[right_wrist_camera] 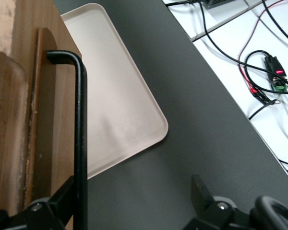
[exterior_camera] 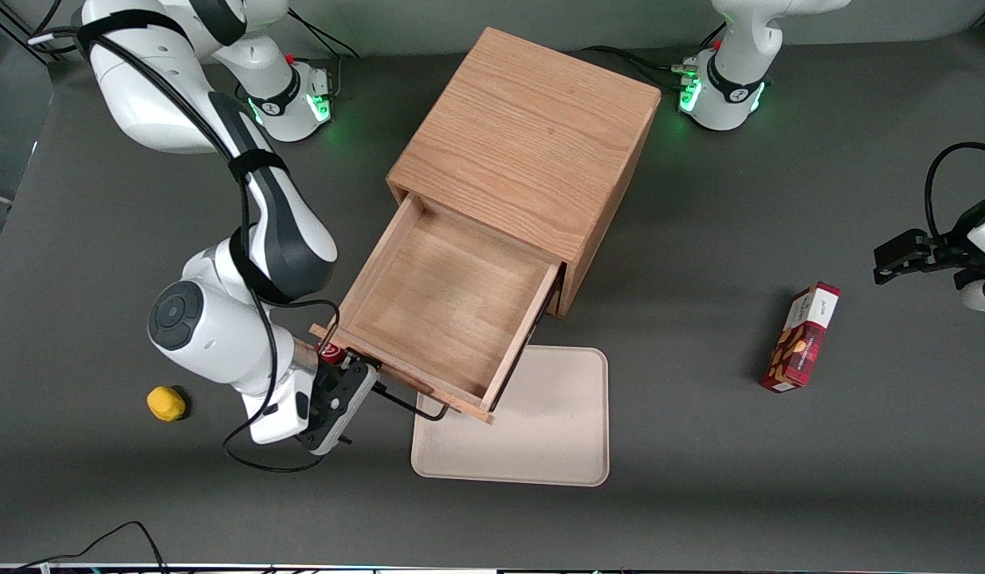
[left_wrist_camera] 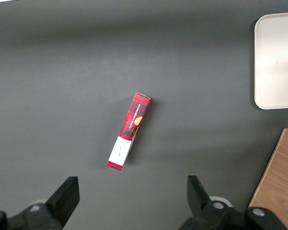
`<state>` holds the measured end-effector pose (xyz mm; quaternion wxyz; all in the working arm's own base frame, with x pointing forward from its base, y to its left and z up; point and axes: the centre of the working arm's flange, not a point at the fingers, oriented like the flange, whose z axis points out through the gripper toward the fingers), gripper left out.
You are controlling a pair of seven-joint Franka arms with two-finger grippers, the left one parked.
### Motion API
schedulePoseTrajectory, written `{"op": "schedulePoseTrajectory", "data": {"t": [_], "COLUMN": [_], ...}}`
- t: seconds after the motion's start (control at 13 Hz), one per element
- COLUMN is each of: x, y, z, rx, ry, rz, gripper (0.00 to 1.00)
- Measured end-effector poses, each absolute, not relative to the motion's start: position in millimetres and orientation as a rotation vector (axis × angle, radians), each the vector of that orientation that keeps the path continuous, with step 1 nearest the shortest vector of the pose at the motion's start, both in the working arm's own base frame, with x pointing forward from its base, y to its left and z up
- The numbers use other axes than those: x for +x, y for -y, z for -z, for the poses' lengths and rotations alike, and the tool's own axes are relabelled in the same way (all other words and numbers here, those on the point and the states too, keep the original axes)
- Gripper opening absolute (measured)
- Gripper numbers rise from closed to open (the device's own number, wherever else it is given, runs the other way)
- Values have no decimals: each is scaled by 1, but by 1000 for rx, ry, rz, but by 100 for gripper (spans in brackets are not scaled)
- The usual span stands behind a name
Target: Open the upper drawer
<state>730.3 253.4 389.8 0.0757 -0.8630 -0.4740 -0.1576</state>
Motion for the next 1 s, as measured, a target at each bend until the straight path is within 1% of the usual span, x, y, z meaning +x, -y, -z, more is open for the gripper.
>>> {"op": "schedulePoseTrajectory", "data": {"t": [0.31, 0.46, 0.62, 0.69, 0.77, 1.0], "x": [732, 735, 738, 733, 725, 695], "y": [-251, -247, -239, -236, -234, -210], "z": [-391, -404, -451, -478, -504, -563], "rx": [-2583, -2563, -2572, -2584, -2598, -2679], "ry": [1384, 1263, 1112, 1043, 975, 766], "rz": [485, 518, 609, 618, 602, 483], "gripper": [100, 100, 100, 100, 100, 100]}}
